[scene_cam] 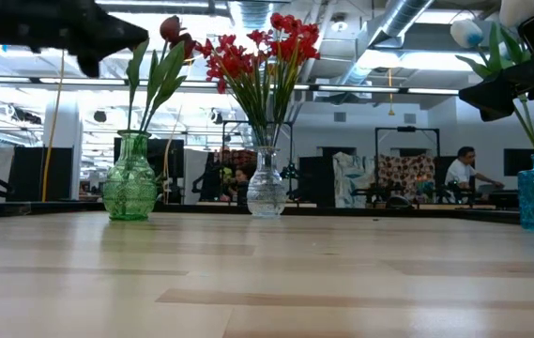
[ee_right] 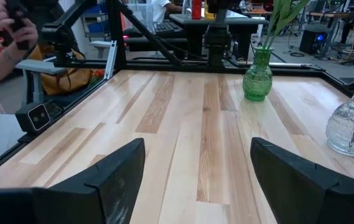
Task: Sort flowers into vase by color
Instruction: Return to Home Position
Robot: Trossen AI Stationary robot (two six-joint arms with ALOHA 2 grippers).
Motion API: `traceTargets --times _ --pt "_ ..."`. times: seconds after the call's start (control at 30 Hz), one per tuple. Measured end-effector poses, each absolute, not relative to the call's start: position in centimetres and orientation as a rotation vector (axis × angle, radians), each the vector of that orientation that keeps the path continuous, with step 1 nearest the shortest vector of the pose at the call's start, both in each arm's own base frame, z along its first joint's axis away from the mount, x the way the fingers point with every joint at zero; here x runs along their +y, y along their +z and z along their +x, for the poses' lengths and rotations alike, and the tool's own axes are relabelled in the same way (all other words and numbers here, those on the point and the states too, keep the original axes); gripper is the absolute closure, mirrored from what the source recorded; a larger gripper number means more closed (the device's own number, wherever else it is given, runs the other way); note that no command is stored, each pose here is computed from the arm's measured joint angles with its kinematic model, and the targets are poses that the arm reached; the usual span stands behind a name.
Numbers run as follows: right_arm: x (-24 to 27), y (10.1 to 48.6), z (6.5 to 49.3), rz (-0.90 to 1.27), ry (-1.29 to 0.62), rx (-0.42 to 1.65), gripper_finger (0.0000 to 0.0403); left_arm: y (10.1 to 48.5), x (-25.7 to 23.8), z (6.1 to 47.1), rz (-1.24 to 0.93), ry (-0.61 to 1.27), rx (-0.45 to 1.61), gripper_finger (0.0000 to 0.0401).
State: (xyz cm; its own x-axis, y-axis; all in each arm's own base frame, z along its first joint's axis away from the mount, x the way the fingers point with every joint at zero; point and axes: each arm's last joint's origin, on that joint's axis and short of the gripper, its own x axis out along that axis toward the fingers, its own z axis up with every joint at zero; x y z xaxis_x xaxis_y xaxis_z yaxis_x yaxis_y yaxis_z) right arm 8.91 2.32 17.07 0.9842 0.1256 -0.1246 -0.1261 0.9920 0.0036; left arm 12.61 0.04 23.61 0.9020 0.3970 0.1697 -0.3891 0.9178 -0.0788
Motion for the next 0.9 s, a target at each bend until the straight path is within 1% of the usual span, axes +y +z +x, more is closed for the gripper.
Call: traceTargets --times 0.17,0.53,0.9 --pt "2.3 17.1 8.9 -0.004 0.127 0.125 0.0085 23.1 0.4 10.7 -0.048 0.465 -0.191 0.0401" --pt "2.3 17.1 8.9 -0.005 0.127 0.125 0.0085 22.3 0.7 7.9 -0.044 0.446 -0.174 0.0401" --pt "2.3 17.1 8.9 -0.004 0.126 0.125 0.0085 21.5 0.6 8.0 -0.03 0.442 -0.086 0.0401"
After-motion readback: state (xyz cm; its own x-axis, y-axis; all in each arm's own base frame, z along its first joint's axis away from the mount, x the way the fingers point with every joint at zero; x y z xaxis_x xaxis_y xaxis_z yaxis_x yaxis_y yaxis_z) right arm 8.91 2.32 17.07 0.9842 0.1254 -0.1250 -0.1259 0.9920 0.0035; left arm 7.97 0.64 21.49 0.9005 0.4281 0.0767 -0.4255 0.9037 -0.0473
